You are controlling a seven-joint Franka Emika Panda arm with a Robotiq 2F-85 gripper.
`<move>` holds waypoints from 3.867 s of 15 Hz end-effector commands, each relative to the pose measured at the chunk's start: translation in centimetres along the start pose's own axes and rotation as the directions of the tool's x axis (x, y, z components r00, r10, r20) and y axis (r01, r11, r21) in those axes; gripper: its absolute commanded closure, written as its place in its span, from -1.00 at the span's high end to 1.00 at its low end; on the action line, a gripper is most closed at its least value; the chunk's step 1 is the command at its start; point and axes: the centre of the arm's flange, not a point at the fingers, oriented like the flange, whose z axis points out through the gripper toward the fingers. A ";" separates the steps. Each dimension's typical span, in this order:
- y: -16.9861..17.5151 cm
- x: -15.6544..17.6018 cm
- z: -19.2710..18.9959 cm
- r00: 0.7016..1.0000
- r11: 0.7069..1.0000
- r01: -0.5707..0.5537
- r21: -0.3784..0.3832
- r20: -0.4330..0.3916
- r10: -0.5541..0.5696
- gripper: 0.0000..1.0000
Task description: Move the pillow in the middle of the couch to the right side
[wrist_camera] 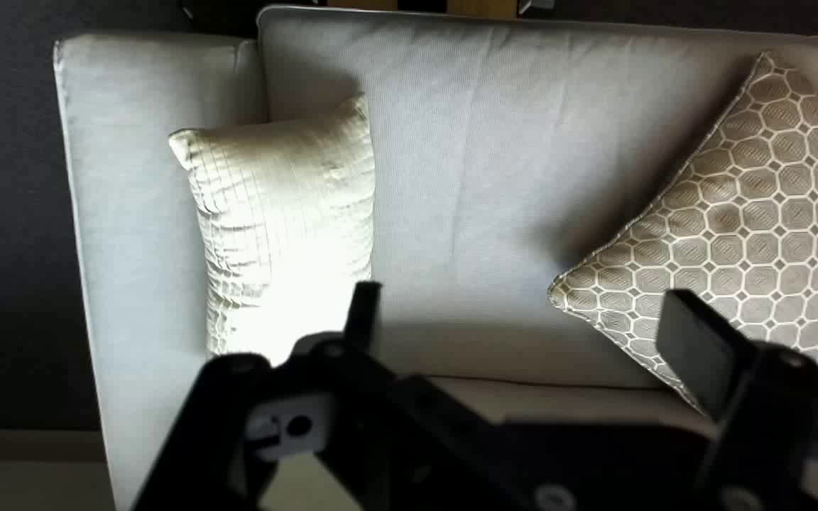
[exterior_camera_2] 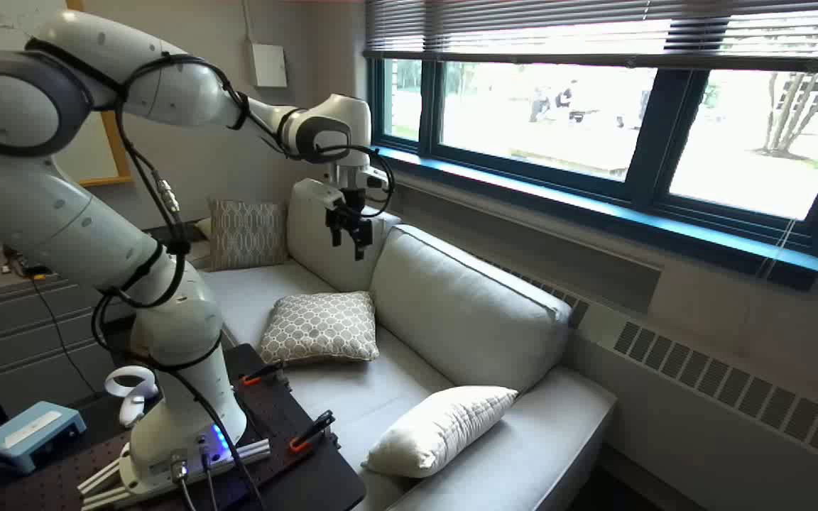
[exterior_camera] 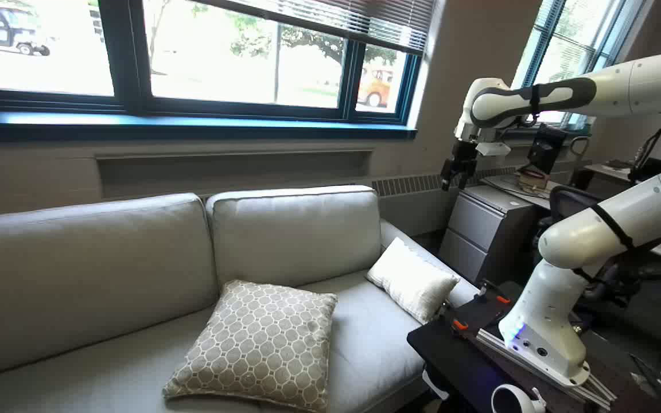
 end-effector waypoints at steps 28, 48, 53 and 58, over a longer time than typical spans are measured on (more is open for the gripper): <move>-4.3 12.1 7.9 0.991 0.962 -0.044 0.269 -0.107 0.075 1.00; -7.2 25.7 23.5 0.993 0.943 -0.083 0.322 -0.048 0.104 1.00; -6.3 32.5 30.8 0.993 0.925 -0.119 0.361 0.020 0.120 1.00; -5.2 37.2 38.3 0.985 0.898 -0.163 0.409 0.111 0.129 1.00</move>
